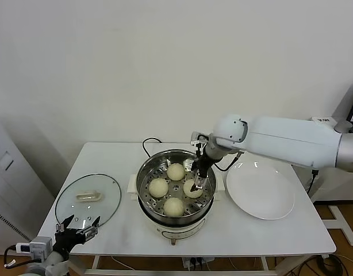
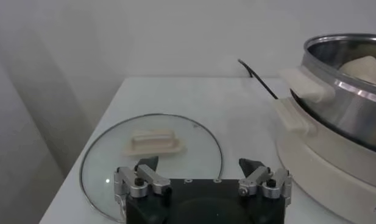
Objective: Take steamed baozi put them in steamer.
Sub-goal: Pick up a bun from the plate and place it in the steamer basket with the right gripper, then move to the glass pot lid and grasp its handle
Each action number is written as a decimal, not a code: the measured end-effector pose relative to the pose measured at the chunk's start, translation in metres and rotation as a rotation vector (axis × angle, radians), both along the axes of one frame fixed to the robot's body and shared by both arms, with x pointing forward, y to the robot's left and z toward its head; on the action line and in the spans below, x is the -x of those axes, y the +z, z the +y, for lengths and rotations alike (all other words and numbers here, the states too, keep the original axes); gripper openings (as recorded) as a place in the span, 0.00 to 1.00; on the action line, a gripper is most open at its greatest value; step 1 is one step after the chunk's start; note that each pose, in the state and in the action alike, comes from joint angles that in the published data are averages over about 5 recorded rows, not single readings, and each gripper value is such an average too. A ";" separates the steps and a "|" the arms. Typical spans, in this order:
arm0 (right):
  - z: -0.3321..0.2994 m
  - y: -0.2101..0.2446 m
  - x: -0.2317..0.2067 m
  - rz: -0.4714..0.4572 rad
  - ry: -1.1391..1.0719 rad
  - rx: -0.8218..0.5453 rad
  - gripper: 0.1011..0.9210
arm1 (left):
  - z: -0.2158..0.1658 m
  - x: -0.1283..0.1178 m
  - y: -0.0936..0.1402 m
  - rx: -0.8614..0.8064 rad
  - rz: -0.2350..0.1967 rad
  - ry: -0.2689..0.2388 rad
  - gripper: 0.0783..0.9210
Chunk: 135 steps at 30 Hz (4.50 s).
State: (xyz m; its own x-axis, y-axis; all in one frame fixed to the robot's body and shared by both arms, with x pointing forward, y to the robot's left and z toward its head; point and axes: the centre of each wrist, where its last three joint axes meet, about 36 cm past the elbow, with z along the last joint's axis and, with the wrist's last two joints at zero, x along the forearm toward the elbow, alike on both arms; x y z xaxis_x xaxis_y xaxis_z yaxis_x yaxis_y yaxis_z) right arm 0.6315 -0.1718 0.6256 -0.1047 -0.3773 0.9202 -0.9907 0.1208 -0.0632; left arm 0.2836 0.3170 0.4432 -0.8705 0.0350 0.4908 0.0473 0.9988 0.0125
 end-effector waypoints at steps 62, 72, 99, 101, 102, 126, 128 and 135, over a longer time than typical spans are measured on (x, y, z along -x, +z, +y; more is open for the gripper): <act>-0.270 -0.283 0.166 -0.755 -1.188 -1.001 0.88 | 0.055 -0.019 -0.088 -0.913 -0.361 -0.183 0.88; -0.262 -0.307 0.180 -0.733 -1.231 -0.996 0.88 | 0.088 -0.041 -0.139 -1.288 -0.450 -0.366 0.88; -0.256 -0.327 0.193 -0.699 -1.234 -0.992 0.88 | 0.103 -0.116 -0.170 -1.612 -0.459 -0.528 0.88; -0.255 -0.327 0.193 -0.699 -1.233 -0.993 0.88 | 0.103 -0.120 -0.170 -1.615 -0.458 -0.523 0.88; -0.255 -0.327 0.193 -0.699 -1.233 -0.993 0.88 | 0.103 -0.122 -0.170 -1.617 -0.457 -0.520 0.88; -0.256 -0.316 0.181 -0.710 -1.211 -0.990 0.88 | 0.101 -0.125 -0.162 -1.574 -0.465 -0.506 0.18; -0.256 -0.314 0.179 -0.712 -1.206 -0.992 0.88 | 0.102 -0.126 -0.156 -1.575 -0.470 -0.497 0.11; -0.255 -0.309 0.176 -0.714 -1.194 -0.994 0.88 | 0.107 -0.131 -0.123 -1.583 -0.501 -0.457 0.03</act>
